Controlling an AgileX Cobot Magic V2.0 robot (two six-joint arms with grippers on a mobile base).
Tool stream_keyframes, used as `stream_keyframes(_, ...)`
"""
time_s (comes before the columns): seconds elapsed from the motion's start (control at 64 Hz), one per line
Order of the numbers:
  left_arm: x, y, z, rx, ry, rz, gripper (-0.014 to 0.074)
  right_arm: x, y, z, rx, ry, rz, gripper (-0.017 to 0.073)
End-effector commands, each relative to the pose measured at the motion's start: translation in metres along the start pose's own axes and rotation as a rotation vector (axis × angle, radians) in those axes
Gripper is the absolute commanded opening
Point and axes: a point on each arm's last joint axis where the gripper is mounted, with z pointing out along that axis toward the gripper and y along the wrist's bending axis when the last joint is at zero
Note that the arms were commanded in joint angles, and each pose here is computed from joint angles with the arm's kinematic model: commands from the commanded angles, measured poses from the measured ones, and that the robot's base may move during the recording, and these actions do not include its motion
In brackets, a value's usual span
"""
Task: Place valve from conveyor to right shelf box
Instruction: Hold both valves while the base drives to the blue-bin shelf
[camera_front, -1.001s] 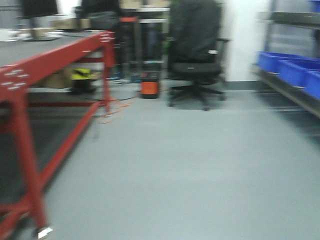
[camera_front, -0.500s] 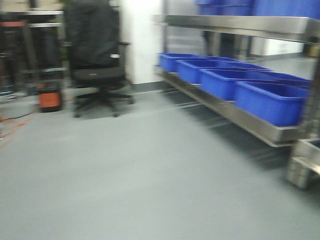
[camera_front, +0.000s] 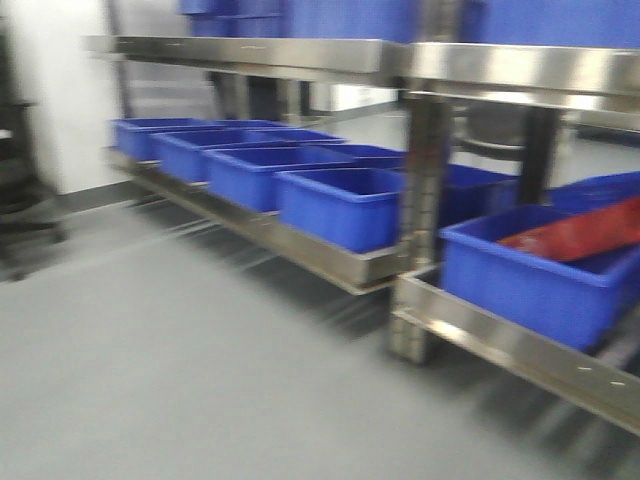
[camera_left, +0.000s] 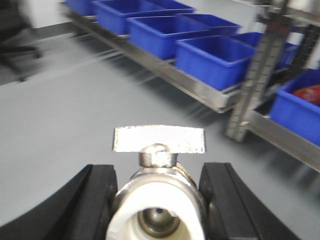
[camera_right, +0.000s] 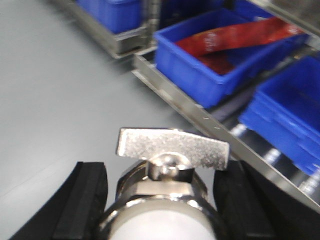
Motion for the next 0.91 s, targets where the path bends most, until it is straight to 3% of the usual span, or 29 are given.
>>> stream_keyframes(0.0,-0.0077,-0.0003,-0.0026,0.002,-0.071,-0.007,-0.0111,-0.0084,-0.0015,-0.0045,0.018,-0.089,-0.008,-0.0162)
stream_keyframes(0.891,-0.0077,-0.0003,-0.0026,0.002,-0.071,-0.007,-0.0111,-0.0084,-0.0015,-0.0045,0.018,-0.089,-0.008,-0.0162)
